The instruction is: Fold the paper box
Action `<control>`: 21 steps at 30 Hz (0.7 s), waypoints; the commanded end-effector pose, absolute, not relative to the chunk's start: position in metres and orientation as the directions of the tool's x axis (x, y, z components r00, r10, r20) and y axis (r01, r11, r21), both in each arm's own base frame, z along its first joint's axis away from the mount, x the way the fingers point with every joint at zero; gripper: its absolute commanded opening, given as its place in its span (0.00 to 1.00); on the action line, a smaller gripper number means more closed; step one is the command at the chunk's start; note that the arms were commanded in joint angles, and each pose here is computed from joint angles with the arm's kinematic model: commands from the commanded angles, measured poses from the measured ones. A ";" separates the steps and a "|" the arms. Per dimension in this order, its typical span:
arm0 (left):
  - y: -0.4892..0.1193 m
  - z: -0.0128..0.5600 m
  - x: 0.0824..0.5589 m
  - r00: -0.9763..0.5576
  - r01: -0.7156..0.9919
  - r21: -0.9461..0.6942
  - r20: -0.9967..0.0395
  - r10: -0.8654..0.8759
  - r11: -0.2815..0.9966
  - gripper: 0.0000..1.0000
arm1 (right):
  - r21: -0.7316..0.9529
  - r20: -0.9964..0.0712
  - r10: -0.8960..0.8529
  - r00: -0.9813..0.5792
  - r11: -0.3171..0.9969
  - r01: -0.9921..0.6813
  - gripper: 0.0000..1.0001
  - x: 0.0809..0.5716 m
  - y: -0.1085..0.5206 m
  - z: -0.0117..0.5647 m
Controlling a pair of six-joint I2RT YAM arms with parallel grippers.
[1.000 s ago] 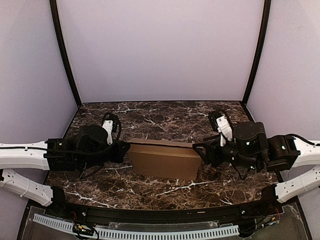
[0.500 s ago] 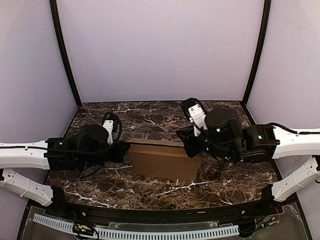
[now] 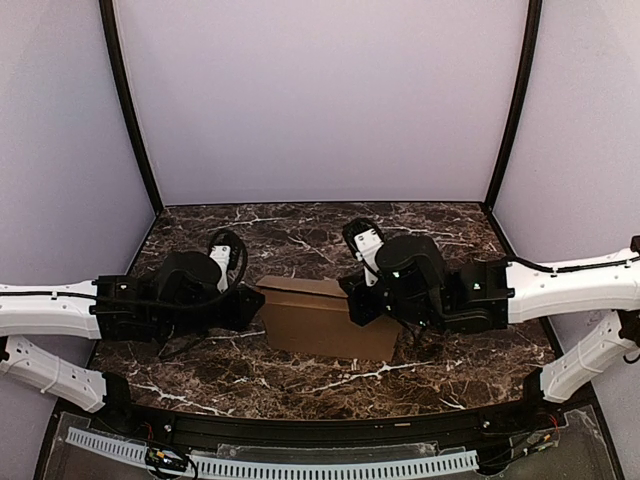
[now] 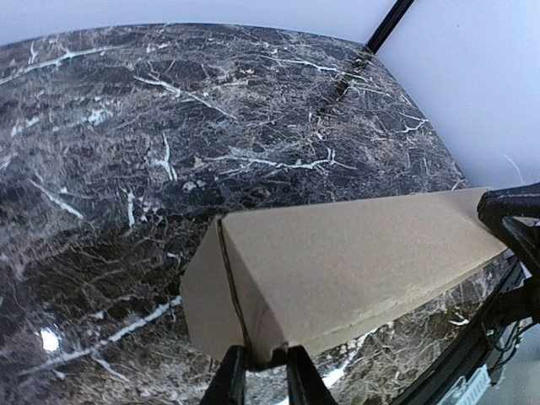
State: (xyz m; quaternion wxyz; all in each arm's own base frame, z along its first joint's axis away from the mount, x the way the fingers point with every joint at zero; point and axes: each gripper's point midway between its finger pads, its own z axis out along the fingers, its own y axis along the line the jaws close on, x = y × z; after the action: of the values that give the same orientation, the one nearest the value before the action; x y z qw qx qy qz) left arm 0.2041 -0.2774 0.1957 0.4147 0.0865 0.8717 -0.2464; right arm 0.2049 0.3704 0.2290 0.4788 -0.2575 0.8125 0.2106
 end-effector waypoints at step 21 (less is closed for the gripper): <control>-0.298 0.303 0.160 -0.578 0.655 -0.376 -0.808 0.114 0.655 0.43 | 0.009 -0.769 -0.352 -0.534 0.829 -0.559 0.00 0.188 0.347 0.101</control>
State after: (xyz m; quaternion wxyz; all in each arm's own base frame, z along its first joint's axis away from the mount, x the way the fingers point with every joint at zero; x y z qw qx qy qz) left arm 0.1728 -0.2893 0.2724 0.3896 0.1735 0.8458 -0.3206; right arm 0.2095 0.3799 0.1953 0.4933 -0.1987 0.8143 0.2327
